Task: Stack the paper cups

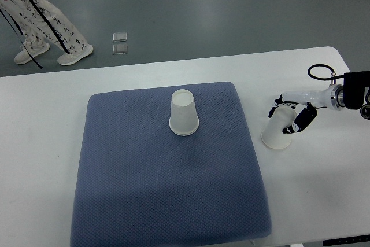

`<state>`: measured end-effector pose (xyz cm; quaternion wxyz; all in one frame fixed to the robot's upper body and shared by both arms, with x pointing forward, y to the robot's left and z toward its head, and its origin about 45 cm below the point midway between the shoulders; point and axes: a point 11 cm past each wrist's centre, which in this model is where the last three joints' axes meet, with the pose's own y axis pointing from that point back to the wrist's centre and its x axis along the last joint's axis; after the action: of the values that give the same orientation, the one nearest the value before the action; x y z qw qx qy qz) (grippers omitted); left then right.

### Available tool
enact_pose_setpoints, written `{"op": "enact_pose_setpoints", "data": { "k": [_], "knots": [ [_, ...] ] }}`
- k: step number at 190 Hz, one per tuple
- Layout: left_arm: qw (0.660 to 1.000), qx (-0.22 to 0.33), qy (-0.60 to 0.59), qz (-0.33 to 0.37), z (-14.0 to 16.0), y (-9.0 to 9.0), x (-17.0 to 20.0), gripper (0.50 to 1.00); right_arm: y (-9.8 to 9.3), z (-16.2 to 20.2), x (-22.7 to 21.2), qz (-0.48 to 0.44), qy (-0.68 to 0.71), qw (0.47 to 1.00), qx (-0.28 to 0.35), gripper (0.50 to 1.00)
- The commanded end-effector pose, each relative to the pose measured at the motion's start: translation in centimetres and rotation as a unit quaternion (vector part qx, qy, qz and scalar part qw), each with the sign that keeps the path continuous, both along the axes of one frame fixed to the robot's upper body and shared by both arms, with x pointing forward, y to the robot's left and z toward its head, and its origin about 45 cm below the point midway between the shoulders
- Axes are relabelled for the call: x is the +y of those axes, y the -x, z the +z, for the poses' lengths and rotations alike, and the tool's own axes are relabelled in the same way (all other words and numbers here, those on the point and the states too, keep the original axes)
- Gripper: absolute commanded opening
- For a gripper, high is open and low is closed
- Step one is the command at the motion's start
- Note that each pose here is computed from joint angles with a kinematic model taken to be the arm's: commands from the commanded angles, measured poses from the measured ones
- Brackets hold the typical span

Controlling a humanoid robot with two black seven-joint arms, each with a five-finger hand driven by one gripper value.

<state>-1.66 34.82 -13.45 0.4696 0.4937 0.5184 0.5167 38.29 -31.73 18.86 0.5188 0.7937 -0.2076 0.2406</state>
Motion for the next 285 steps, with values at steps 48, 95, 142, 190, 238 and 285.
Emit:
{"op": "enact_pose_setpoints", "data": {
  "k": [48, 95, 142, 190, 238, 285],
  "knots": [
    [1.000, 0.000, 0.000, 0.000, 0.0, 0.0, 0.0, 1.000, -3.0, 5.8, 1.1, 0.018, -0.004, 0.999, -0.037, 0.676],
    [1.000, 0.000, 0.000, 0.000, 0.0, 0.0, 0.0, 1.000, -5.1, 12.9, 4.8, 0.056, -0.037, 0.996, -0.056, 0.678],
    [1.000, 0.000, 0.000, 0.000, 0.0, 0.0, 0.0, 1.000, -5.6, 17.1, 13.0, 0.124, -0.096, 0.986, -0.063, 0.682],
    [1.000, 0.000, 0.000, 0.000, 0.0, 0.0, 0.0, 1.000, -5.3, 18.7, 19.6, 0.180, -0.111, 0.975, -0.066, 0.686],
    [1.000, 0.000, 0.000, 0.000, 0.0, 0.0, 0.0, 1.000, -5.4, 16.4, 21.7, 0.194, -0.084, 0.976, -0.048, 0.695],
    [1.000, 0.000, 0.000, 0.000, 0.0, 0.0, 0.0, 1.000, -5.5, 16.0, 22.7, 0.201, -0.074, 0.976, -0.048, 0.701]
  ]
}}
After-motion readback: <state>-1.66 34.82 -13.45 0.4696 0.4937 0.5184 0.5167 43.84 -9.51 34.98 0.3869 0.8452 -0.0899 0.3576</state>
